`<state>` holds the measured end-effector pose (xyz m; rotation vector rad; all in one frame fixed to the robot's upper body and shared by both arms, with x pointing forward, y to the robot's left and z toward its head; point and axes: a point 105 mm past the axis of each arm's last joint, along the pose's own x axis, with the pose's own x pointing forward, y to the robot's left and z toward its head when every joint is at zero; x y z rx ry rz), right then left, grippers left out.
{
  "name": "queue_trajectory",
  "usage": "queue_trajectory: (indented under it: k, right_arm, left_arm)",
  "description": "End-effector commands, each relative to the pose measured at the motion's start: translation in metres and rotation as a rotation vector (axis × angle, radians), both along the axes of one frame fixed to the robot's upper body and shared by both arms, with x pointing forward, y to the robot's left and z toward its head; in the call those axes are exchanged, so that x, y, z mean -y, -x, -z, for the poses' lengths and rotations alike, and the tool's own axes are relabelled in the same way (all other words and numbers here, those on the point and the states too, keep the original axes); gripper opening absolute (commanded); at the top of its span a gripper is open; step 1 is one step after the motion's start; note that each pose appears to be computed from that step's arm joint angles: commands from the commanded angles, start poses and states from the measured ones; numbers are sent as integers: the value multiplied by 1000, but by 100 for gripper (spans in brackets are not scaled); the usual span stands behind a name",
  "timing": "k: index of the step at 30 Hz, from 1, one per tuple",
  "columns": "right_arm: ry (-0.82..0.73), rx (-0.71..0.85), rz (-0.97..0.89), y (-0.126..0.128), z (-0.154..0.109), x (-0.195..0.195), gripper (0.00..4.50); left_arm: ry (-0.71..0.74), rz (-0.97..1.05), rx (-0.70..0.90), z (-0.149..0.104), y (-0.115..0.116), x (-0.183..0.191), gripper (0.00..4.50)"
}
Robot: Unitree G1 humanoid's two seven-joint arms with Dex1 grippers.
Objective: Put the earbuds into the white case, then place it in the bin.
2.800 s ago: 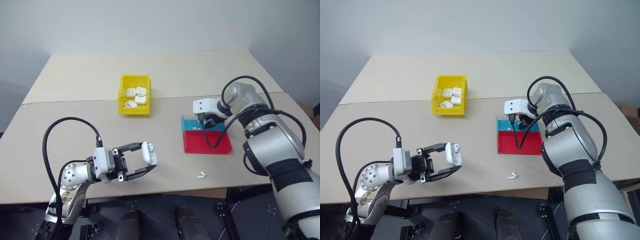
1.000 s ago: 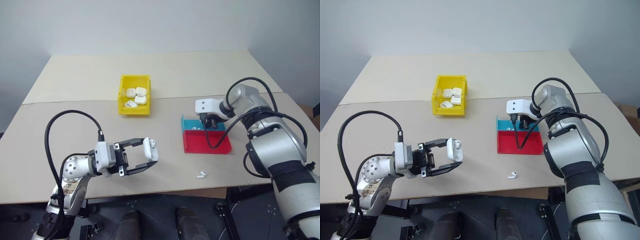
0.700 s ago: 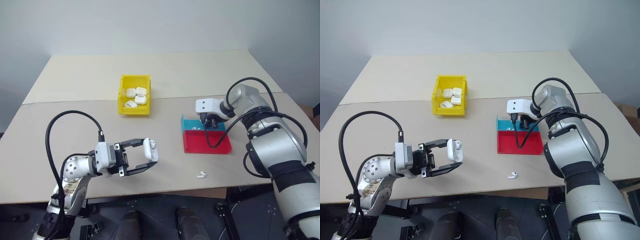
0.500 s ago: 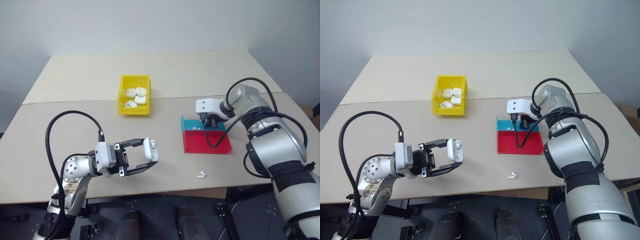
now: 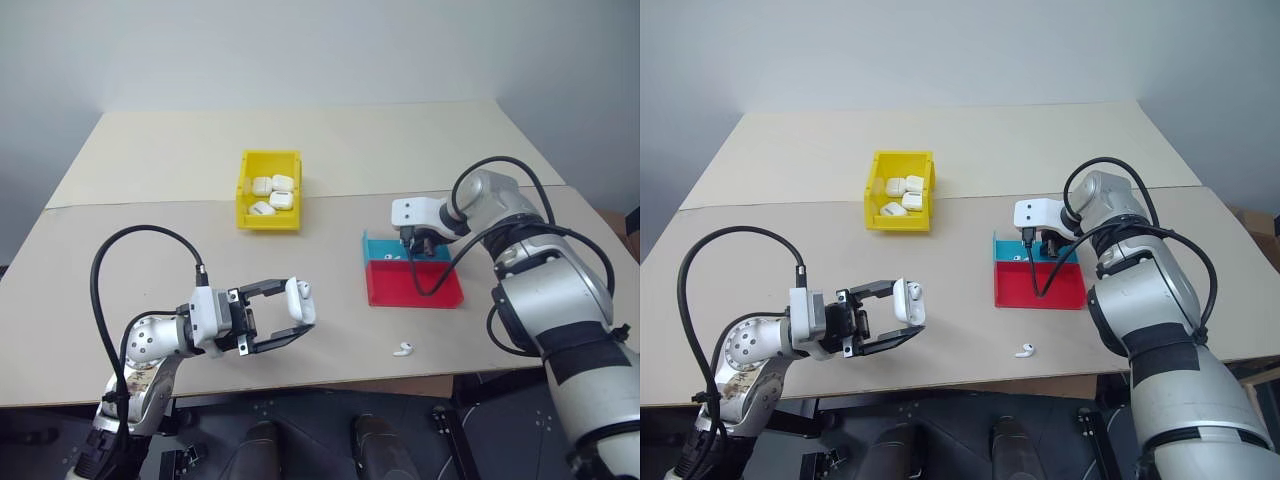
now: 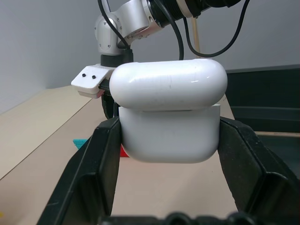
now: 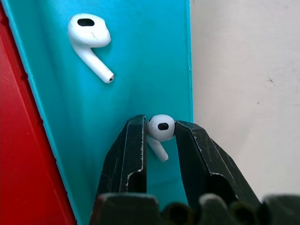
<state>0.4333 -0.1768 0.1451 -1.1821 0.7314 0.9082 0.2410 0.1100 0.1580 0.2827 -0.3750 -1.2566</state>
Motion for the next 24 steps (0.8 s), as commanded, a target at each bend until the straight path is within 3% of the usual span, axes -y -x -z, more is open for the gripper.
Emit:
queue_trajectory:
  k: [1, 13, 17, 19, 24]
  right_arm:
    - [-30, 9, 15, -1, -4, 2, 117]
    - [-338, 108, -16, 3, -73, 4, 117]
    - [-625, 200, 33, 7, -116, 5, 117]
    - [-857, 224, 24, 29, -149, 11, 117]
    - [-1243, 203, -58, 103, -195, 12, 117]
  left_arm:
    - [14, 14, 60, -13, 3, 2, 278]
    - [28, 59, 64, -17, -5, 7, 278]
    - [41, 65, 71, -21, -10, 10, 278]
    - [69, 74, 73, -27, -12, 13, 278]
    - [213, 118, 76, -59, -16, 30, 278]
